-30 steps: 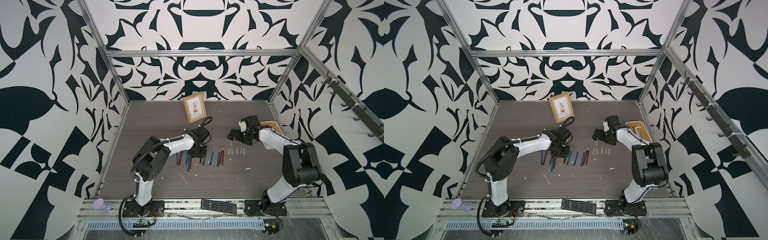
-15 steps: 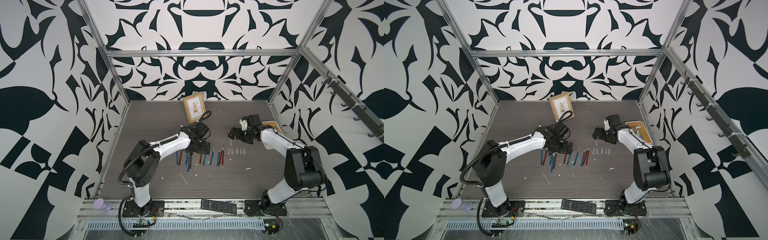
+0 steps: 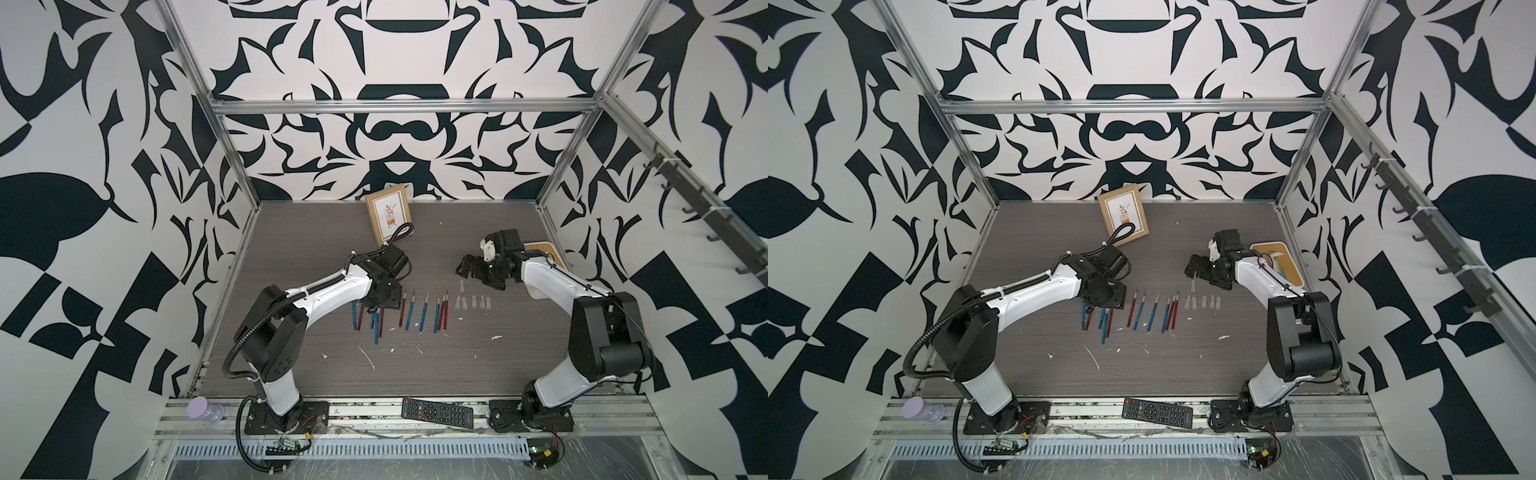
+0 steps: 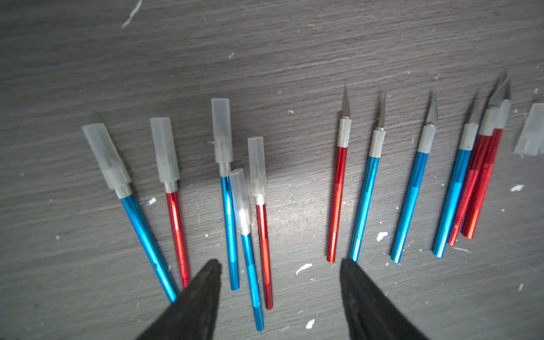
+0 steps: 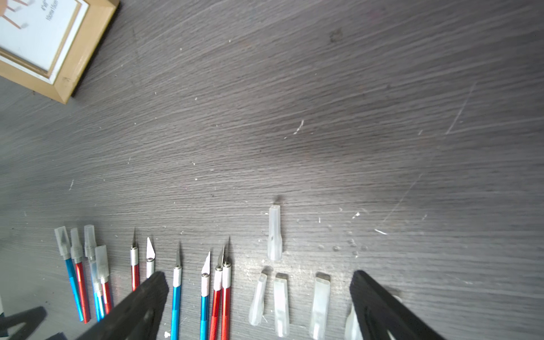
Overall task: Remove protective caps from carving knives
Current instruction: Place the carving knife at the center of the board, then pick up the carving knife from the center of the board.
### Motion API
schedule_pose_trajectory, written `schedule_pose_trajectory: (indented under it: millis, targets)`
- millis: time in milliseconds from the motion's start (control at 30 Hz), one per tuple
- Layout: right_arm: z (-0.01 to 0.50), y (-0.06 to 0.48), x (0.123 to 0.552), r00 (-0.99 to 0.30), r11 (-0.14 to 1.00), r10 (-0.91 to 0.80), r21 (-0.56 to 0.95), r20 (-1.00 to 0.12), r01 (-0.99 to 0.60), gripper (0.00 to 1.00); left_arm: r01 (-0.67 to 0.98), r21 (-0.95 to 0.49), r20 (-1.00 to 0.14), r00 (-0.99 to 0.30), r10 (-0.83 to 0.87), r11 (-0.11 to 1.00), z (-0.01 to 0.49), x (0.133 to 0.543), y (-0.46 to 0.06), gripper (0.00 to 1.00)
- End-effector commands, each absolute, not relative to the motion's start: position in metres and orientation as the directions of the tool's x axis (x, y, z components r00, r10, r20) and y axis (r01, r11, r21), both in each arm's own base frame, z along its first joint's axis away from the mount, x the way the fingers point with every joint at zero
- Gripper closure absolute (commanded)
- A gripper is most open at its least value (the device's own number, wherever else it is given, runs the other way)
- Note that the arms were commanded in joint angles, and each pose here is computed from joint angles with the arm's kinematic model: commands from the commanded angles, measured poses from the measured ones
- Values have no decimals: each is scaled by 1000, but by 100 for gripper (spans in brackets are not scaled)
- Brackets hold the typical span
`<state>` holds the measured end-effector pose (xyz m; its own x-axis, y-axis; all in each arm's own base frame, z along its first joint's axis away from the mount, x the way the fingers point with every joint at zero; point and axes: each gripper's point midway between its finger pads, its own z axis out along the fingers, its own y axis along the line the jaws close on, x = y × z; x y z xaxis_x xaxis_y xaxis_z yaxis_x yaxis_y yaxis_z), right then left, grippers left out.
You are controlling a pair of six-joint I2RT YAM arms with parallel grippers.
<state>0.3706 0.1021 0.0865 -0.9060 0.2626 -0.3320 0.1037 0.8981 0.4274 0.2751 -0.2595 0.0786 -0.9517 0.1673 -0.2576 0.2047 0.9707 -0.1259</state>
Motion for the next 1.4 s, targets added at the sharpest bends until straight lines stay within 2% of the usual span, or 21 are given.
schedule_pose_trajectory:
  millis: [0, 100, 167, 1100, 1367]
  targets:
    - [95, 107, 377, -897, 886, 267, 456, -351, 86, 1, 184, -82, -201, -966, 165, 979, 62, 267, -249, 45]
    - [96, 108, 377, -898, 886, 264, 457, -353, 81, 2, 189, -76, -174, -969, 173, 979, 53, 265, -250, 57]
    - [96, 108, 376, -898, 887, 260, 455, -354, 77, 2, 192, -77, -159, -971, 178, 978, 49, 265, -252, 61]
    - [87, 112, 378, -907, 878, 259, 471, -331, 79, 4, 191, -48, -42, -981, 189, 980, 17, 254, -252, 74]
    - [85, 112, 379, -909, 878, 258, 472, -329, 78, 5, 190, -51, -28, -982, 189, 980, 13, 253, -253, 81]
